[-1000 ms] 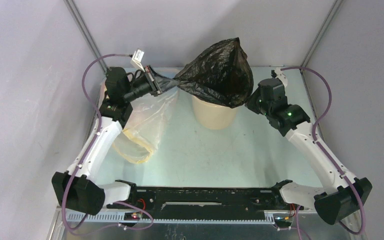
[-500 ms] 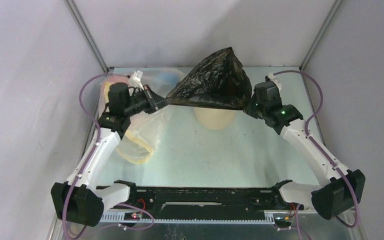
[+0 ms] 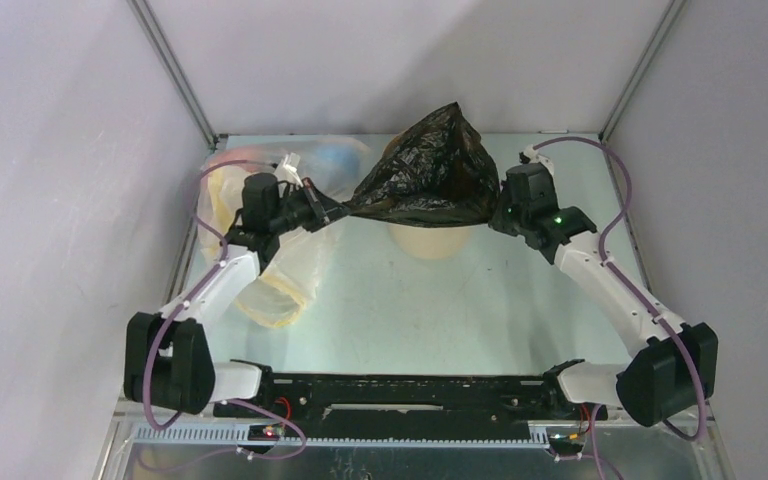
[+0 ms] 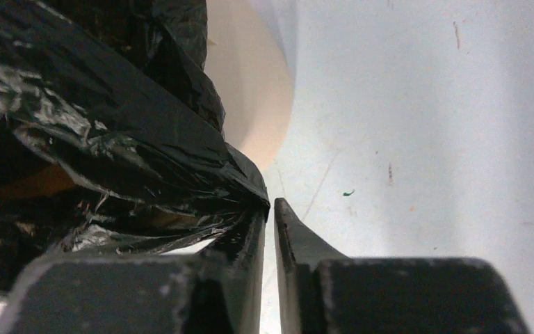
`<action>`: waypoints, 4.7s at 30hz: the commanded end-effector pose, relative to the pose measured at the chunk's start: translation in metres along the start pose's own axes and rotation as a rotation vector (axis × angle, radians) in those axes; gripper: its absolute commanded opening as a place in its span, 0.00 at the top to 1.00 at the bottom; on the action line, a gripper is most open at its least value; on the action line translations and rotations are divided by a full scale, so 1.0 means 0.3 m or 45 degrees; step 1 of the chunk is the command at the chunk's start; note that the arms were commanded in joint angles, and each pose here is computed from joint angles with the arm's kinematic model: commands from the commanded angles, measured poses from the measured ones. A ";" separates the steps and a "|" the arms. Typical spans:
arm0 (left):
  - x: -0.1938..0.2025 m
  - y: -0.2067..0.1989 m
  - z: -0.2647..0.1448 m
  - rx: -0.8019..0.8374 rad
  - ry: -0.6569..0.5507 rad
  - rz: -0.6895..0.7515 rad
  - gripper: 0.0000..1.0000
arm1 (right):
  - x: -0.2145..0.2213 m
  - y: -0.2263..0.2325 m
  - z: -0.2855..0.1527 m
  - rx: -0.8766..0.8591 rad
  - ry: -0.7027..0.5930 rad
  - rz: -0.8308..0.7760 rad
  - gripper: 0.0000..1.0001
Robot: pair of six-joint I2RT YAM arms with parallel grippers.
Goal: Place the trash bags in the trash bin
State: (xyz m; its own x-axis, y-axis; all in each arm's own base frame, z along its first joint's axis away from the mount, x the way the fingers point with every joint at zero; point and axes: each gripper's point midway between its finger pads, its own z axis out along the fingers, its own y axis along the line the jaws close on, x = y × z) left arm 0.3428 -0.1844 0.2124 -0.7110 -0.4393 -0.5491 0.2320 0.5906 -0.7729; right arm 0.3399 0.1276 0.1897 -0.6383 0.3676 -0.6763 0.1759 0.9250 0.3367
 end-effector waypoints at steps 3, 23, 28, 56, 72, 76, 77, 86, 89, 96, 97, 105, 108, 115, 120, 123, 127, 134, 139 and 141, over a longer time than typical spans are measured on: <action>-0.082 -0.053 0.055 0.063 -0.126 0.061 1.00 | -0.097 0.008 -0.098 -0.167 -0.136 -0.254 0.63; -0.144 -0.038 0.131 0.011 -0.158 0.113 1.00 | -0.380 0.252 -0.258 -0.668 -0.359 -0.505 0.49; -0.152 -0.040 0.145 0.008 -0.150 0.121 1.00 | -0.416 0.264 -0.206 -0.631 -0.323 -0.542 0.43; -0.044 0.038 0.277 -0.035 0.034 0.108 1.00 | -0.471 0.057 0.112 -0.336 -0.203 -0.319 1.00; -0.074 0.031 0.320 -0.014 0.057 0.164 0.94 | -0.482 0.073 0.238 -0.379 -0.157 -0.315 0.96; -0.107 0.009 0.325 -0.008 0.033 0.187 0.93 | -0.508 0.067 0.159 -0.388 -0.239 -0.339 0.93; -0.122 -0.002 0.335 0.004 0.029 0.190 0.93 | -0.502 0.057 0.151 -0.386 -0.255 -0.339 0.92; -0.179 -0.082 0.436 0.183 0.071 0.187 0.75 | -0.524 0.078 0.233 -0.586 -0.185 -0.255 0.76; -0.182 -0.084 0.452 0.208 0.076 0.188 0.62 | -0.505 0.126 0.265 -0.734 -0.123 -0.185 0.69; -0.188 -0.128 0.491 0.341 0.105 0.140 0.53 | -0.499 0.126 0.334 -0.856 -0.031 -0.018 0.65; -0.187 -0.129 0.496 0.352 0.108 0.133 0.54 | -0.490 0.130 0.338 -0.871 -0.011 -0.002 0.64; -0.140 -0.130 0.495 0.389 0.175 0.118 0.58 | -0.341 0.116 0.230 -0.897 0.091 0.050 0.65; -0.129 -0.139 0.480 0.396 0.182 0.119 0.58 | -0.263 0.100 0.182 -0.850 0.103 0.033 0.65; -0.122 -0.147 0.432 0.357 0.183 0.124 0.55 | -0.182 0.020 0.112 -0.645 0.070 0.008 0.65; -0.161 -0.091 0.366 0.199 0.067 0.137 0.47 | -0.304 -0.065 0.015 -0.492 -0.150 -0.048 0.62; -0.182 -0.065 0.305 0.110 -0.017 0.171 0.44 | -0.373 -0.025 -0.091 -0.529 -0.297 -0.155 0.54; -0.198 -0.059 0.232 0.035 -0.063 0.206 0.41 | -0.409 0.131 -0.237 -0.699 -0.434 -0.417 0.45; -0.167 -0.063 0.134 -0.005 -0.098 0.191 0.32 | -0.308 0.412 -0.341 -0.981 -0.342 -0.879 0.38; -0.138 -0.081 0.033 -0.030 -0.158 0.211 0.28 | -0.240 0.537 -0.318 -0.992 -0.230 -1.089 0.38; -0.127 -0.115 -0.006 -0.004 -0.153 0.244 0.26 | -0.221 0.567 -0.294 -0.965 -0.191 -1.149 0.38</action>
State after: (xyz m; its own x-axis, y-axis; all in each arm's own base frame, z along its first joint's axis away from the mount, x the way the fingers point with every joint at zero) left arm 0.3747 -0.1961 0.2246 -0.6488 -0.4001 -0.6472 0.2864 0.6596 -0.6949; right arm 0.3446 0.2425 0.3708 -0.1999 -0.1681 -0.9653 -0.7955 0.6029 0.0598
